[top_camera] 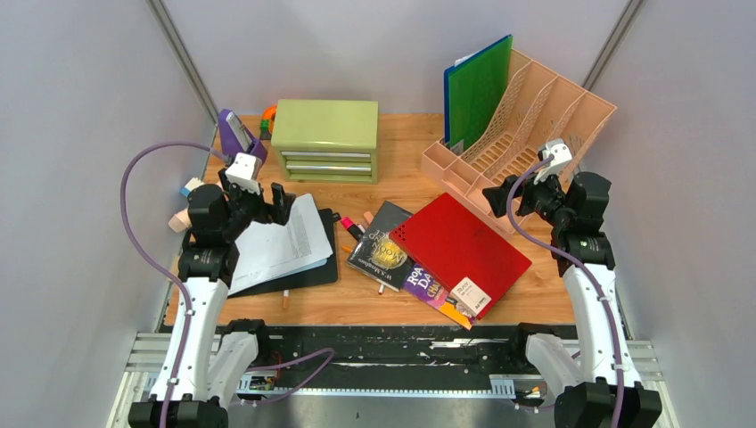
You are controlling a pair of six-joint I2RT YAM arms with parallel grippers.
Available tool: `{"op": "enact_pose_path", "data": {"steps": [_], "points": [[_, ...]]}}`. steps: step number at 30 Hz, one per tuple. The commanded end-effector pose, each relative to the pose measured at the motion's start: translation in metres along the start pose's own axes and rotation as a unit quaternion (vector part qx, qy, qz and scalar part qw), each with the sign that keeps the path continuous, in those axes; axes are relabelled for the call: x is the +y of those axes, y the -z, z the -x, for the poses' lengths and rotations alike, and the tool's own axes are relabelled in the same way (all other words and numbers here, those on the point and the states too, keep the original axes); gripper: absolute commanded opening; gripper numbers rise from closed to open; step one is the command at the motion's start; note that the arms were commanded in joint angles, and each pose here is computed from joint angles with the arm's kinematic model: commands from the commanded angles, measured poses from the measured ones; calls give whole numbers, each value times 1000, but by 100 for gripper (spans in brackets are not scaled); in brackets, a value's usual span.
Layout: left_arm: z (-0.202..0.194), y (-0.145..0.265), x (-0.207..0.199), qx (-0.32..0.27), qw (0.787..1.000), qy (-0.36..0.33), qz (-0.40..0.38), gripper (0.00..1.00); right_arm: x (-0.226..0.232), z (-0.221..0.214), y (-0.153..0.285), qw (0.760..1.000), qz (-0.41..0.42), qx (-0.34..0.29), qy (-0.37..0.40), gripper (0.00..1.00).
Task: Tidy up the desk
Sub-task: Pick up the folder from the center of the board.
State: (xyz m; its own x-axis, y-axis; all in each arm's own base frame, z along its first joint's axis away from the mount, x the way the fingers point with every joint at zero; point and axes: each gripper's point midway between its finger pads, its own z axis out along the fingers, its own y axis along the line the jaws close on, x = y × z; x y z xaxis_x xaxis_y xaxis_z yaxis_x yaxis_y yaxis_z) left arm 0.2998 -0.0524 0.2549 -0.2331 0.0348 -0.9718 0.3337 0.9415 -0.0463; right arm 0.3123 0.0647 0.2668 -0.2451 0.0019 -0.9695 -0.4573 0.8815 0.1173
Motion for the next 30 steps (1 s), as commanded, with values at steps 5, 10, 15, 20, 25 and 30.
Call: {"op": "enact_pose_path", "data": {"steps": [5, 10, 15, 20, 25, 30], "points": [[13, -1, -3, -27, 999, -13, -12, 100, 4, 6, 1, 1000, 11, -15, 21, 100], [12, -2, -1, -26, 1000, -12, -7, 100, 12, 11, 5, 999, 27, -18, 29, 100], [11, -2, 0, -24, 1000, -12, -5, 100, 36, 5, 10, 994, 97, -1, 53, 100], [7, -4, 1, -19, 1000, -23, -6, 100, 59, -20, 10, 984, 144, 53, 87, 100], [1, -7, 2, -7, 1000, -23, -9, 100, 91, -66, 14, 963, 178, 125, 160, 100], [-3, -9, -2, 3, 999, -25, -26, 100, 108, -126, 22, 931, 198, 198, 234, 100]]}}
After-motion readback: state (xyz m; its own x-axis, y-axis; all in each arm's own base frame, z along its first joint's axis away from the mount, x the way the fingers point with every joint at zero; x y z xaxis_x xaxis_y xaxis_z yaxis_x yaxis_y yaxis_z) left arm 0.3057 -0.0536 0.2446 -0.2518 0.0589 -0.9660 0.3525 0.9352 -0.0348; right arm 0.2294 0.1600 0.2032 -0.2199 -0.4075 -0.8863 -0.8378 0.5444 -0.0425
